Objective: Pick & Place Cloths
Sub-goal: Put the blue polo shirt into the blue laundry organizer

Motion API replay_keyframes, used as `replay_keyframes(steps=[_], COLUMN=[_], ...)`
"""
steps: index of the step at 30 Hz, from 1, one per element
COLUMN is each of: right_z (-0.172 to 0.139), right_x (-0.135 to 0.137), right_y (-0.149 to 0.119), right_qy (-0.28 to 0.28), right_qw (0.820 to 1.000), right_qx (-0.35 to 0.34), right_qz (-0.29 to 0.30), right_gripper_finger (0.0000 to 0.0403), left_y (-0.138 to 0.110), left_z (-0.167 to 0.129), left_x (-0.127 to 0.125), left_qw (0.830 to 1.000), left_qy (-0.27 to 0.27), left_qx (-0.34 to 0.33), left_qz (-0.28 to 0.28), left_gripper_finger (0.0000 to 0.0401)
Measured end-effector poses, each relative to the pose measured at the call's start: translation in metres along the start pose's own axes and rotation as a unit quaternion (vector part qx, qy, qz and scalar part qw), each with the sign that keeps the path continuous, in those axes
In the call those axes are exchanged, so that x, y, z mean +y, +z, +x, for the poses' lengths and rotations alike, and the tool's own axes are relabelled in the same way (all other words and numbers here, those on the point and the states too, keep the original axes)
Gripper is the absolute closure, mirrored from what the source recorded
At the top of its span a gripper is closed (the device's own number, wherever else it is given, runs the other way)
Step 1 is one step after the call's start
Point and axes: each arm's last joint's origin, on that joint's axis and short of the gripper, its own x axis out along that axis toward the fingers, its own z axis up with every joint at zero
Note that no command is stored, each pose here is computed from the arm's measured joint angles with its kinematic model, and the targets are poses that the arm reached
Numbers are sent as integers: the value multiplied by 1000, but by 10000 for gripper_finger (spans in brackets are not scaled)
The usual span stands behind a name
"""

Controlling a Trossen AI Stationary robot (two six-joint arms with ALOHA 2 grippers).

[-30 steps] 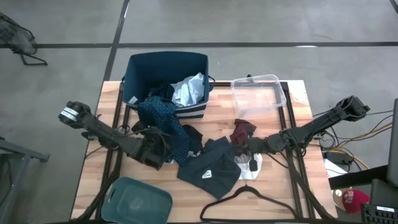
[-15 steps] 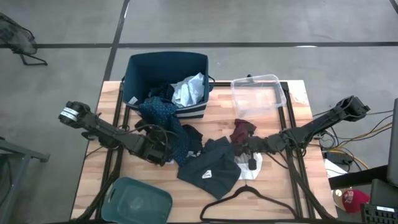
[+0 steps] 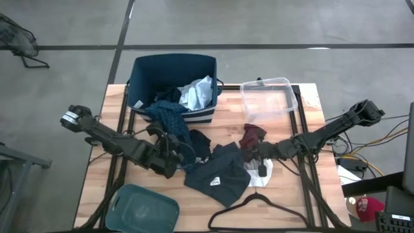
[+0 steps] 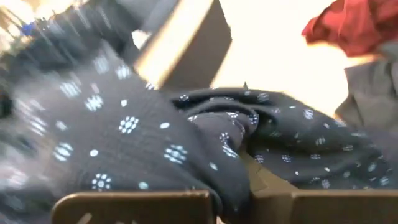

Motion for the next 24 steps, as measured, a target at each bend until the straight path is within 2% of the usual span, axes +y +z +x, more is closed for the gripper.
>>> replay_keyframes(steps=[7, 13, 19, 24], right_z=[0, 0, 0, 0], right_x=[0, 0, 0, 0], right_y=[0, 1, 1, 1], right_qy=[0, 1, 1, 1], right_qw=[1000, 1000, 1000, 1000], right_qx=[0, -7, -7, -7], right_qz=[0, 2, 2, 1], right_gripper_finger=[394, 394, 394, 394], left_y=[55, 96, 123, 133], left_z=[-18, -29, -24, -1], left_x=[20, 51, 84, 114], left_qw=[996, 979, 953, 930], left_qy=[30, 145, 253, 310], left_qx=[-52, -82, -50, 14], left_qz=[58, 118, 162, 195], left_gripper_finger=[390, 389, 389, 388])
